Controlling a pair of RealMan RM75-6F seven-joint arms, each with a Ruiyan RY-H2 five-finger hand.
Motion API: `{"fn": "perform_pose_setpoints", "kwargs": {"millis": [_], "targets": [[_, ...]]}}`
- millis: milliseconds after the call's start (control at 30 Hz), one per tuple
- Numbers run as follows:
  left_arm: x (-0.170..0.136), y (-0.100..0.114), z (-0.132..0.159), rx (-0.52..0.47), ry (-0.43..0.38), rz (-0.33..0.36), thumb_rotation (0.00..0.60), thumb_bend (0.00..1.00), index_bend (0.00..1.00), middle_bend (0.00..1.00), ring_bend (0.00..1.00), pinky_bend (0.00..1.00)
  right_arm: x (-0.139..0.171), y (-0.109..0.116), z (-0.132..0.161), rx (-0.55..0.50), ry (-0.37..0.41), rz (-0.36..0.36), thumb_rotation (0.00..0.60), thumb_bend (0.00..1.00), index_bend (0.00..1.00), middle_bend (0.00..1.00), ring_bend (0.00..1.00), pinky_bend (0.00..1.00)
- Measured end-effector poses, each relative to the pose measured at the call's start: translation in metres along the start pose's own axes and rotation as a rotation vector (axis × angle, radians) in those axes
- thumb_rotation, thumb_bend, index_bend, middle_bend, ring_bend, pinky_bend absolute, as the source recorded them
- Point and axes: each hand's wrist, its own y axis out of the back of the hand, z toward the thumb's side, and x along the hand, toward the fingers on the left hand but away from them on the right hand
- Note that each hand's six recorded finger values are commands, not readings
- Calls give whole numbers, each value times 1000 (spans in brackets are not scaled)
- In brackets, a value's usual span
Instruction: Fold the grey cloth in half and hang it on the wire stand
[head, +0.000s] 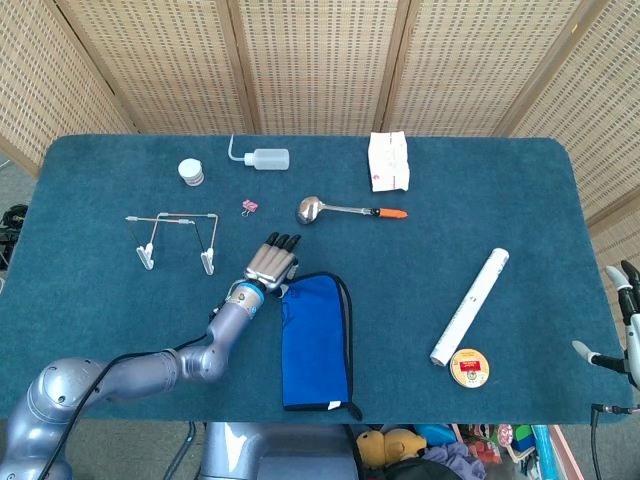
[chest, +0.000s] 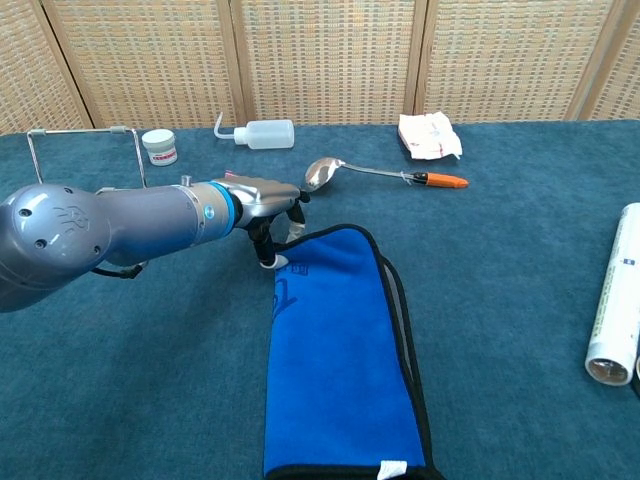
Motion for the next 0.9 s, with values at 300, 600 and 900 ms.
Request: {"fn": "perform_pose_setpoints", "kwargs": {"millis": [300,600,900], "targets": [[-1,5,0,13,-4,19,600,677,768,0,0,0,0,0,0,0,1,0,600,0,0,0,0,0],[-2,21,-2,4,-2,49,600,742,813,0,0,0,0,1,0,-1,1,0,600,0,0,0,0,0],[-5,56,-4,6,1,113,600,753,833,0,0,0,0,1,-1,-5,0,-2,600,0,0,0,0,0]]}}
